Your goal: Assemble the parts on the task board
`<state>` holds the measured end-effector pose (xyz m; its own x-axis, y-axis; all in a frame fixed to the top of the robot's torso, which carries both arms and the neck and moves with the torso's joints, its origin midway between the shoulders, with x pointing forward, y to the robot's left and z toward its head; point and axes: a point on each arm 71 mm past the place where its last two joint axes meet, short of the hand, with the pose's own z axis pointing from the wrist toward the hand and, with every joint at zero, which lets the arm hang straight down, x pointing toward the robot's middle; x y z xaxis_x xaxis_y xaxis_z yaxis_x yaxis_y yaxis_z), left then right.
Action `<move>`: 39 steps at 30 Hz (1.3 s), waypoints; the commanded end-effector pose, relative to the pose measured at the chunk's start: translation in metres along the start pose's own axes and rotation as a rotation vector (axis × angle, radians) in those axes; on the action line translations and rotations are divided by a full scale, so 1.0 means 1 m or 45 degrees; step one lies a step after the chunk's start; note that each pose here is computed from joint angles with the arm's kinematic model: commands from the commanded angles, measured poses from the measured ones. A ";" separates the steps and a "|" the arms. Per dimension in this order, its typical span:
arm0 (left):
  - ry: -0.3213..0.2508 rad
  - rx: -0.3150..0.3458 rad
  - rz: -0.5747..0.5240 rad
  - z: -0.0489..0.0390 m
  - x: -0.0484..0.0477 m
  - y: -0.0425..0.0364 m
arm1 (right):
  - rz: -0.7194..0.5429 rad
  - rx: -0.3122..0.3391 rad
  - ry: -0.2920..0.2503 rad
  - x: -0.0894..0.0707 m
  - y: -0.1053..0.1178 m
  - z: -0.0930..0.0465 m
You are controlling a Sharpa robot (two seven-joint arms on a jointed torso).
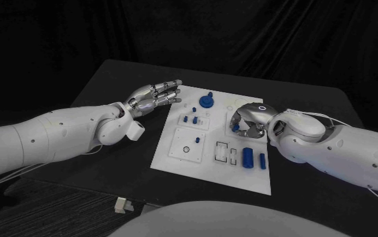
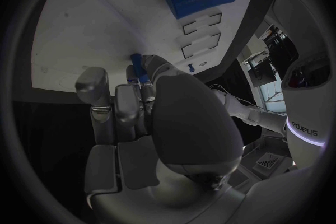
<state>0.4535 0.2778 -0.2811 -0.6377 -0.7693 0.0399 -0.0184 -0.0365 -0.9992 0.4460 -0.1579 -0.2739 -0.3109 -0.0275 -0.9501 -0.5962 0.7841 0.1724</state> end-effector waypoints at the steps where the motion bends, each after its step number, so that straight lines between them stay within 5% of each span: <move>1: 0.015 0.012 -0.020 0.0008 0.0020 0.0000 | -0.034 -0.037 -0.054 -0.001 0.002 -0.001; 14: 0.014 0.007 -0.020 0.0006 0.0020 0.0005 | -0.049 -0.062 -0.133 -0.009 0.004 -0.004; 23: 0.010 0.008 -0.017 0.0002 0.0015 0.0005 | -0.079 -0.123 -0.206 -0.035 0.018 -0.010; 31: 0.011 0.008 -0.018 0.0004 0.0016 0.0007 | -0.091 -0.231 -0.177 -0.050 0.054 -0.011; 39: 0.019 0.011 -0.022 0.0023 0.0035 0.0012 | -0.159 -0.380 -0.101 -0.046 0.101 0.010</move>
<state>0.4537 0.2758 -0.2828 -0.6412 -0.7661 0.0432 -0.0250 -0.0353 -0.9991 0.4086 -0.0733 -0.2108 -0.1802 0.0110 -0.9836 -0.8073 0.5697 0.1542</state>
